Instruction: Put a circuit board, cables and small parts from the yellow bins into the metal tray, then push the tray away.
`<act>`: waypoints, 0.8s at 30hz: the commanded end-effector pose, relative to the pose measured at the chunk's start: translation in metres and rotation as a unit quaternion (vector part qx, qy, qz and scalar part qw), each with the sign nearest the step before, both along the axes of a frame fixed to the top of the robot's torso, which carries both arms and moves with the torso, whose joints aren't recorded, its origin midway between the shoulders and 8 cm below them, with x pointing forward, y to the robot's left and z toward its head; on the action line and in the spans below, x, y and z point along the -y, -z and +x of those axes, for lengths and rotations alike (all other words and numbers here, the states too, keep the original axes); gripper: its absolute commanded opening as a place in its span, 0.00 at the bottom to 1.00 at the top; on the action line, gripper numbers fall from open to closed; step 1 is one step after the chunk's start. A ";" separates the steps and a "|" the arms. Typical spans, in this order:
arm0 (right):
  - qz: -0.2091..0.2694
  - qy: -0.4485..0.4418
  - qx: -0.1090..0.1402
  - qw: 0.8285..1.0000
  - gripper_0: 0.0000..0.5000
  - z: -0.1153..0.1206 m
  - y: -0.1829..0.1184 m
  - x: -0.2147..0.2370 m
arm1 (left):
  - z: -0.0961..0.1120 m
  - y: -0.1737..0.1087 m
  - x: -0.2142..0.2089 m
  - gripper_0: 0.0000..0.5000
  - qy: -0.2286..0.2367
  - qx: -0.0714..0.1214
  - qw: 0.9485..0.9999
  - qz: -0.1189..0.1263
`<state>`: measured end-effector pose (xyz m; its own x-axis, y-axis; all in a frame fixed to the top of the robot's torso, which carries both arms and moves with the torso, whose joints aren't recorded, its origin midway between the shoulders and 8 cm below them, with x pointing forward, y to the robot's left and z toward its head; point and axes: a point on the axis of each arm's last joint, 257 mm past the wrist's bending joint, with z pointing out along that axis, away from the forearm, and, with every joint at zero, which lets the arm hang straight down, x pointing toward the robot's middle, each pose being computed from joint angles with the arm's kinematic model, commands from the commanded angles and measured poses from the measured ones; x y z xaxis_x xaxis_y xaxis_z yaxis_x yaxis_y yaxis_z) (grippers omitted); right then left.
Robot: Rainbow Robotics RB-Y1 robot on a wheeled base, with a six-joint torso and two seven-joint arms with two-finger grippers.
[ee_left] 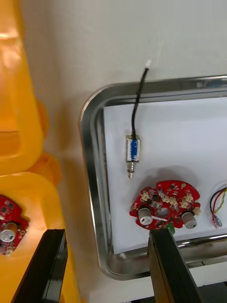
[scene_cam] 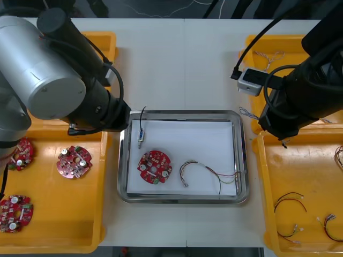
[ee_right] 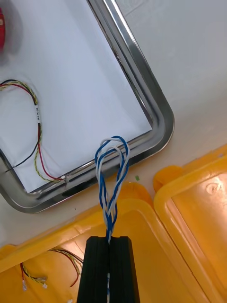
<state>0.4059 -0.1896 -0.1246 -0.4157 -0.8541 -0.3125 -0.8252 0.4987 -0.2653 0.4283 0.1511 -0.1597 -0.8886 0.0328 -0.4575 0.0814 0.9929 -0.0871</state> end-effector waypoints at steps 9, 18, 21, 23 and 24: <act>-0.018 -0.060 0.021 0.998 0.00 0.019 -0.002 -0.081 | 0.035 -0.070 -0.075 1.00 -0.109 0.043 0.993 -0.031; -0.045 -0.135 0.047 0.989 0.00 0.035 0.018 -0.111 | 0.050 -0.079 -0.136 1.00 -0.174 0.043 0.984 -0.014; -0.052 -0.165 0.045 0.984 0.00 0.036 0.023 -0.115 | 0.054 -0.084 -0.155 1.00 -0.178 0.047 0.983 -0.001; -0.059 -0.181 0.044 0.981 0.00 0.036 0.026 -0.116 | 0.055 -0.085 -0.166 1.00 -0.181 0.045 0.983 0.006; -0.064 -0.192 0.044 0.978 0.00 0.036 0.028 -0.117 | 0.056 -0.086 -0.172 1.00 -0.182 0.044 0.982 0.007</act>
<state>0.4386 -0.0905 -0.1640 -0.1124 -0.9698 -0.2163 -0.9193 0.1841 -0.3479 0.4732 0.2915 -0.1108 -0.8394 -0.2751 -0.4687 -0.2537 0.9610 -0.1097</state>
